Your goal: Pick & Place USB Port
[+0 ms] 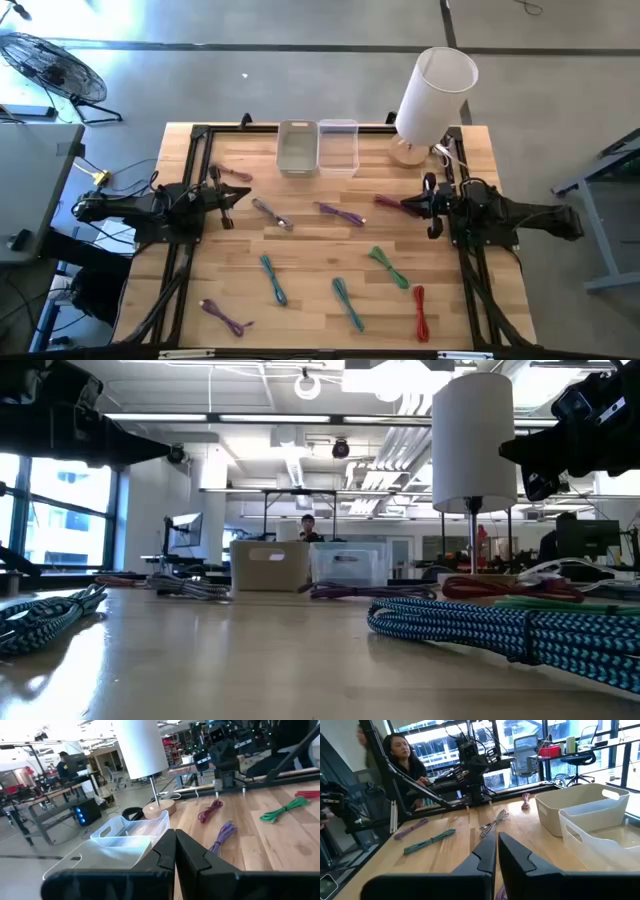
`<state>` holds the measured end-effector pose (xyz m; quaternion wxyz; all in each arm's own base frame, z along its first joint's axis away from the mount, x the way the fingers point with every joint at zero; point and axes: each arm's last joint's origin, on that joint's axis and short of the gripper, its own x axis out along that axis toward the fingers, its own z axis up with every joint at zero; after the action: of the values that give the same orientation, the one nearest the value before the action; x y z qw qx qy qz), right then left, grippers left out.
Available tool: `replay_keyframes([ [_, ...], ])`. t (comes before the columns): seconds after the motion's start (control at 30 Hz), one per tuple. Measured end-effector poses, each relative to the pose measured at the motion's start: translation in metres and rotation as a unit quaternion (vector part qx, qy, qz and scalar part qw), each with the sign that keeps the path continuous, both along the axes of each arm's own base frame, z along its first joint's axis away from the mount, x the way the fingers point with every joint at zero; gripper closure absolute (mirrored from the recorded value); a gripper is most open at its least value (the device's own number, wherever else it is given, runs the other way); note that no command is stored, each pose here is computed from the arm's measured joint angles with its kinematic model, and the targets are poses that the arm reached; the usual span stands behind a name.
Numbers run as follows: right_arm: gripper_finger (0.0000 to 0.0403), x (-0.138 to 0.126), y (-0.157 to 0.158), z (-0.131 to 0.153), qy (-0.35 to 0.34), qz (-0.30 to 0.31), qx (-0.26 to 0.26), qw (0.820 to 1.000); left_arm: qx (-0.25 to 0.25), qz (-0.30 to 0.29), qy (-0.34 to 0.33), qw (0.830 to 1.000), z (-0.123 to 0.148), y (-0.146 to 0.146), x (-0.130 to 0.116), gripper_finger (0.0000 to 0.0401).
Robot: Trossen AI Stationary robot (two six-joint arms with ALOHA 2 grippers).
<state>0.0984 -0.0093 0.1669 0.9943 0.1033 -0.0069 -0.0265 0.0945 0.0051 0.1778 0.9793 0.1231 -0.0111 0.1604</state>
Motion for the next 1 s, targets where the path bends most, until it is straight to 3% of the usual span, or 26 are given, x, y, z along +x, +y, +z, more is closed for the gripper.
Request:
replay_keyframes([
  [0.4,0.0391,0.0,-0.002,0.0,0.0,-0.027,0.02,0.999,0.001,-0.011,-0.003,1.0,0.001,-0.001,0.0,0.04],
  [0.7,0.0391,0.0,-0.002,0.0,0.004,-0.026,-0.023,0.999,0.0,-0.009,-0.002,1.0,0.0,0.0,0.0,0.04],
  [0.83,0.0393,0.0,-0.001,0.0,0.002,-0.025,-0.014,1.0,-0.003,-0.01,0.003,1.0,-0.001,-0.001,0.0,0.04],
  [1.0,0.0401,-0.004,0.0,0.02,-0.016,-0.015,-0.017,1.0,-0.002,-0.02,0.006,1.0,-0.001,-0.001,0.0,0.04],
])
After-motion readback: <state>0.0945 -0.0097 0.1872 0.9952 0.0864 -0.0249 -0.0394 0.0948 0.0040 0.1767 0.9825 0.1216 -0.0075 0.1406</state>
